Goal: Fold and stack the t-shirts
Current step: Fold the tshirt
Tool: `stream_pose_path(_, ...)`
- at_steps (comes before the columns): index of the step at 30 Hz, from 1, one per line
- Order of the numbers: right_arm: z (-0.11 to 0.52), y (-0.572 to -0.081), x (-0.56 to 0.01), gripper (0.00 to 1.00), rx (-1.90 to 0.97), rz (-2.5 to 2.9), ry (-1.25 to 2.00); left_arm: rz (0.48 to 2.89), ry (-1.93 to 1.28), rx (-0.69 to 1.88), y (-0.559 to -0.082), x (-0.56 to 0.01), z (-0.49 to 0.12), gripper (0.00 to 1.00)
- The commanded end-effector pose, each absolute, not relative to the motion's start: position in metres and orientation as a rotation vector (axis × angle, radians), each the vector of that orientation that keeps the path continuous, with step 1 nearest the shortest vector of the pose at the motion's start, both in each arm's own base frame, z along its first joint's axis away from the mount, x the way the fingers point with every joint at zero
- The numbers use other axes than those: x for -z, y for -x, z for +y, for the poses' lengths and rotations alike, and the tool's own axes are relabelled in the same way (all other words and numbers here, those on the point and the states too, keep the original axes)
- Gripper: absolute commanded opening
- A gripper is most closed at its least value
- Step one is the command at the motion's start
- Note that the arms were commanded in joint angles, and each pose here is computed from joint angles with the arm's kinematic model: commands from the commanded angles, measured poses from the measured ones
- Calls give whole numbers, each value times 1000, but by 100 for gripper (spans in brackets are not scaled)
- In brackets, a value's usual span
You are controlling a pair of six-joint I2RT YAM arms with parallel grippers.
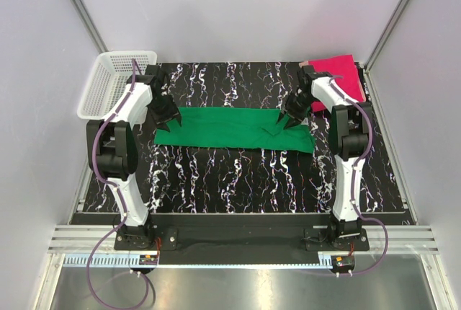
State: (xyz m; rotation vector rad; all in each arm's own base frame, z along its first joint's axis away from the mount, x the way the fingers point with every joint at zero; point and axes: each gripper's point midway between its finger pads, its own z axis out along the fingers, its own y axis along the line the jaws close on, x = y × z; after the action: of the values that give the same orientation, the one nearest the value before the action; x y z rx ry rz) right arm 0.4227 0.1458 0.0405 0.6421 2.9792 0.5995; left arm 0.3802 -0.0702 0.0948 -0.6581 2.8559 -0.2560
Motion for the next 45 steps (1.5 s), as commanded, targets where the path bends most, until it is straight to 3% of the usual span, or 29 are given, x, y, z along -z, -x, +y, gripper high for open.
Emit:
stream_pose_path(1,160,-438,-52,47,-673,2933,-604,2816,620,259,-379,-111,-67,52)
stream_pose_path(34,168,-465,-72,47,-702,2913,-587,2842,625,256,-373,-103,-67,51)
stream_pose_path(45,171,-454,-66,45,-700,2952,-560,2843,622,258,-377,-101,-68,51)
